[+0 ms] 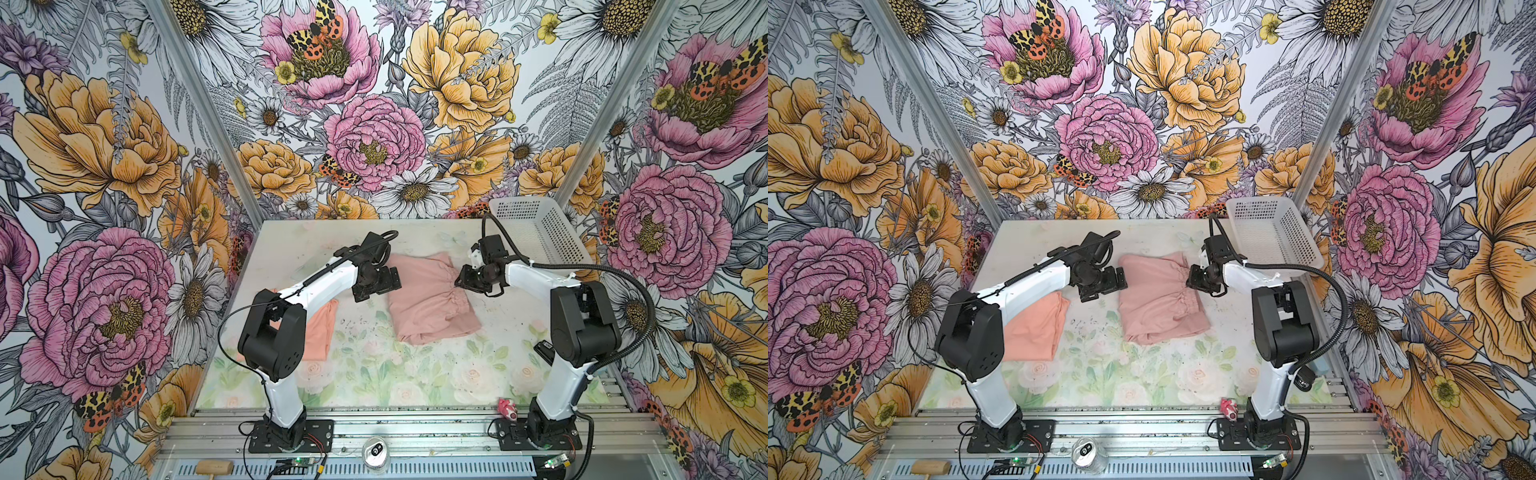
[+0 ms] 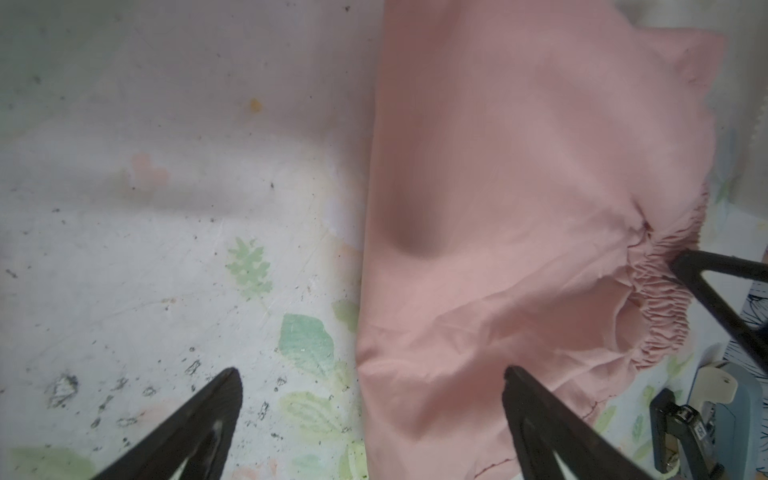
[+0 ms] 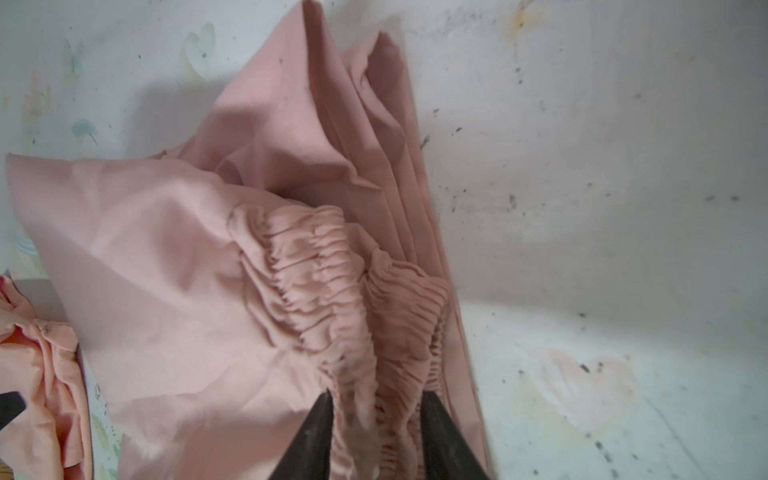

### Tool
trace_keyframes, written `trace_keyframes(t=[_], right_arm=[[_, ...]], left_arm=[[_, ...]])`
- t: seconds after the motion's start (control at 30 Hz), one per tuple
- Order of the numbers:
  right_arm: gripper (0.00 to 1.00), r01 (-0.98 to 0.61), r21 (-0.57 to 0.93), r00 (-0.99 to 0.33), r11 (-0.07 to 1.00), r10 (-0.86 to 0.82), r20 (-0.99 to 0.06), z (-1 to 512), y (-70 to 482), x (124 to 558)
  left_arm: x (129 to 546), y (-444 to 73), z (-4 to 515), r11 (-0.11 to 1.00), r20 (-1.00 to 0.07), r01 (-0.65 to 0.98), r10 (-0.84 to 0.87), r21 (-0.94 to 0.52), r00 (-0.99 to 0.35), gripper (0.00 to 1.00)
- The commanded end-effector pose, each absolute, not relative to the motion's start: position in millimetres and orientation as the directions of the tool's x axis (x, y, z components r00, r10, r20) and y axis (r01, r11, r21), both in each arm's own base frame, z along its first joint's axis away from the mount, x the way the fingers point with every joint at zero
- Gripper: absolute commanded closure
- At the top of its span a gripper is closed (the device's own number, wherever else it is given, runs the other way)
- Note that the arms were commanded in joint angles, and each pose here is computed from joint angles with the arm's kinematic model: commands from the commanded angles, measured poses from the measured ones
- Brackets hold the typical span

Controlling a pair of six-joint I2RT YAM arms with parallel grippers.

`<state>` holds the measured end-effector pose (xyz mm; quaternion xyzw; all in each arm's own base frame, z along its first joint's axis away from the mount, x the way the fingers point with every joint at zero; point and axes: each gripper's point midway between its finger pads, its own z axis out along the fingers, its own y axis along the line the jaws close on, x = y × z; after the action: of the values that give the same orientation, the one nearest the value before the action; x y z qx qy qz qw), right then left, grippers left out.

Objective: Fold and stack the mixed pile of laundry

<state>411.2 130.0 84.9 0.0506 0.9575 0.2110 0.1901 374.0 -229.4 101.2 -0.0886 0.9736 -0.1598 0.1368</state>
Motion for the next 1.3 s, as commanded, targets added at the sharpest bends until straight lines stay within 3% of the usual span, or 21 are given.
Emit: trace_keyframes(t=[0.0,0.23,0.37,0.53,0.77,0.97,1.1,1.27], right_arm=[[0.58,0.007,0.399,-0.905,0.917,0.175,-0.387,115.8,126.6,401.2],[0.57,0.022,0.487,-0.929,0.873,0.198,-0.313,120.4,166.0,343.9],[0.52,0.093,0.532,-0.939,0.841,0.252,-0.234,98.6,180.5,313.9],[0.47,0.186,0.478,-0.941,0.858,0.296,-0.164,66.7,168.3,292.3],[0.42,0.218,0.365,-0.944,0.905,0.29,-0.155,34.4,151.9,300.4],[0.43,0.209,0.303,-0.95,0.93,0.267,-0.164,18.8,135.6,319.1],[0.43,0.164,0.284,-0.959,0.945,0.22,-0.179,15.6,131.9,340.8],[0.43,0.062,0.274,-0.97,0.96,0.123,-0.212,20.3,137.3,383.1]], left_arm=[[393.4,-240.1,97.0,0.924,-0.266,-0.069,-0.179,-0.375,-0.947,0.01],[411.5,-243.5,97.8,0.924,-0.314,-0.009,-0.139,-0.382,-0.939,0.01],[432.6,-264.5,122.6,0.922,-0.391,0.165,0.016,-0.351,-0.92,0.01],[458.2,-287.8,127.9,0.916,-0.438,0.334,0.213,-0.221,-0.874,0.01],[497.7,-301.5,89.1,0.902,-0.415,0.41,0.322,-0.14,-0.851,0.01],[521.4,-273.9,46.6,0.929,-0.349,0.313,0.232,-0.197,-0.908,0.02],[514.9,-251.0,34.3,0.938,-0.287,0.26,0.19,-0.229,-0.939,0.11],[478.9,-226.6,29.8,0.955,-0.201,0.218,0.178,-0.2,-0.963,0.13]])
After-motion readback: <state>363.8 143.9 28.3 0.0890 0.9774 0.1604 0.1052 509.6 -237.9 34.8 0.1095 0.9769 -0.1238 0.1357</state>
